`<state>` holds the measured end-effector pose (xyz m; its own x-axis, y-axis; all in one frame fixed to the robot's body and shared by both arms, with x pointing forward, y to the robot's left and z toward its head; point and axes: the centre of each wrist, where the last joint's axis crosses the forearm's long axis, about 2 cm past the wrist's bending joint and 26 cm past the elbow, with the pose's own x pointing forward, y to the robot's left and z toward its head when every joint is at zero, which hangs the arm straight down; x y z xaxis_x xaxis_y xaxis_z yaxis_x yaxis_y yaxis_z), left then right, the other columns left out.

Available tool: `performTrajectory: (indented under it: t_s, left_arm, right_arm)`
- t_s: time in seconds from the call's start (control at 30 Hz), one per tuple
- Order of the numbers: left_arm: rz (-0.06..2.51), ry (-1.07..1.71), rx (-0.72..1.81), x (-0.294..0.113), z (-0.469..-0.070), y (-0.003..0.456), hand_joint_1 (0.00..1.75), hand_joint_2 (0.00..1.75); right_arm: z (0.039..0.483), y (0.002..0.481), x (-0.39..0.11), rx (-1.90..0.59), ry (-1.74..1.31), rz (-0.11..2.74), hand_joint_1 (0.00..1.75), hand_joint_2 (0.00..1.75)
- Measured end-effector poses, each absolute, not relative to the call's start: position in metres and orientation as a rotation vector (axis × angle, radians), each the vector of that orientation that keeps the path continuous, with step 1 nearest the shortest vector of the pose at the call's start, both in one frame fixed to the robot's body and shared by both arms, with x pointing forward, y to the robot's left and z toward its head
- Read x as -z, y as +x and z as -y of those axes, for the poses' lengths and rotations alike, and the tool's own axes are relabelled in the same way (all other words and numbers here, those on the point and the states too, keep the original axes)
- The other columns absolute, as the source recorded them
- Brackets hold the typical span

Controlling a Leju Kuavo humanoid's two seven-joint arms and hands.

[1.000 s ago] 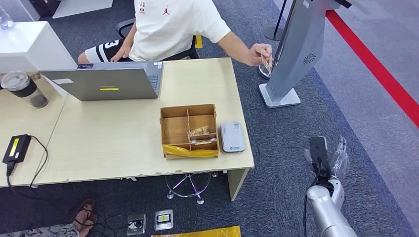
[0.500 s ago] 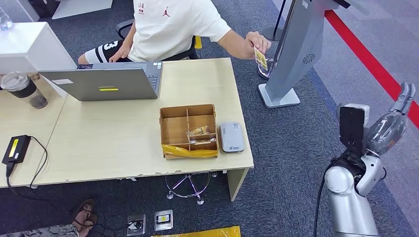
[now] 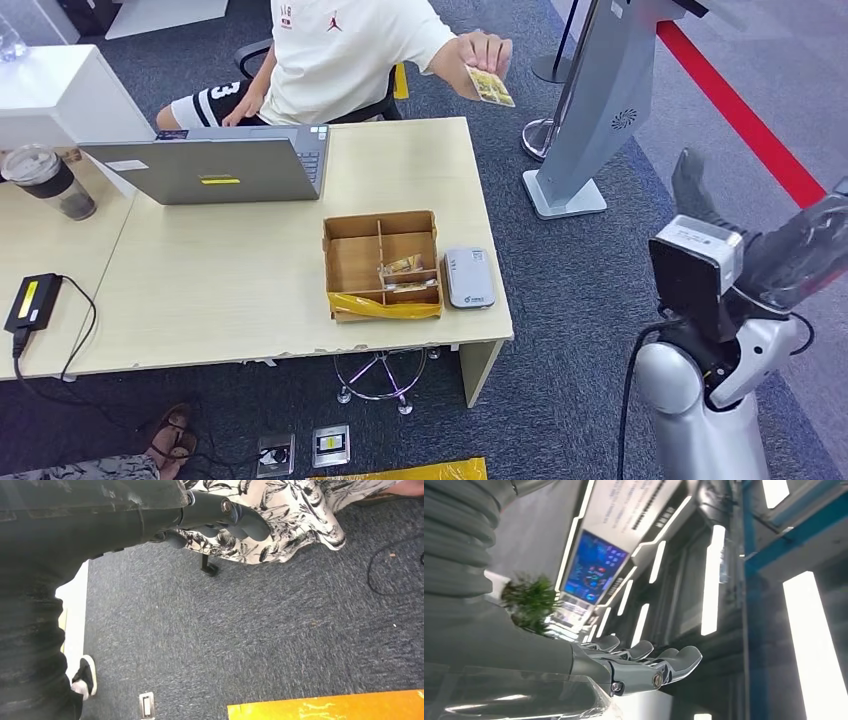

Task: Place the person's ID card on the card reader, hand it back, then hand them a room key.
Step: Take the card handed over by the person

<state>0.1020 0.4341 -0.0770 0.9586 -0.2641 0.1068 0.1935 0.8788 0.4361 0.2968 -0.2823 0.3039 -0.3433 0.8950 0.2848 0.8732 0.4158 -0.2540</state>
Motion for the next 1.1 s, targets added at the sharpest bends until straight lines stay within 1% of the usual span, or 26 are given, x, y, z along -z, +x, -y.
performTrajectory:
  t_s: [0.1, 0.17, 0.23, 0.33, 0.5, 0.6, 0.7, 0.77, 1.1]
  left_arm:
    - [0.168, 0.434, 0.250, 0.077, -0.432, 0.102, 0.00, 1.75]
    - [0.174, 0.433, 0.262, 0.078, -0.430, 0.103, 0.00, 1.75]
    - [0.183, 0.432, 0.275, 0.078, -0.428, 0.106, 0.00, 1.75]
    - [0.195, 0.423, 0.284, 0.077, -0.425, 0.113, 0.00, 1.75]
    - [0.197, 0.409, 0.274, 0.077, -0.422, 0.114, 0.00, 1.75]
    - [0.197, 0.407, 0.276, 0.078, -0.420, 0.113, 0.00, 1.75]
    - [0.189, 0.410, 0.291, 0.078, -0.418, 0.114, 0.00, 1.75]
    - [0.179, 0.415, 0.305, 0.078, -0.416, 0.116, 0.00, 1.75]
    - [0.185, 0.419, 0.363, 0.075, -0.408, 0.134, 0.00, 1.75]
  right_arm:
    - [0.262, 0.293, -0.319, -0.088, -1.498, 2.389, 0.00, 1.75]
    - [0.244, 0.294, -0.330, -0.158, -1.473, 2.462, 0.00, 1.75]
    - [0.218, 0.295, -0.339, -0.321, -1.435, 2.537, 0.00, 1.75]
    - [0.174, 0.296, -0.339, -0.648, -1.351, 2.599, 0.00, 1.75]
    - [0.090, 0.291, -0.310, -1.118, -1.166, 2.618, 0.00, 1.75]
    - [0.058, 0.289, -0.289, -1.330, -1.057, 2.547, 0.00, 1.75]
    - [0.038, 0.295, -0.271, -1.506, -0.995, 2.428, 0.00, 1.75]
    - [0.031, 0.301, -0.260, -1.573, -0.983, 2.356, 0.00, 1.75]
    - [0.031, 0.328, -0.233, -1.676, -1.052, 2.143, 0.00, 1.75]
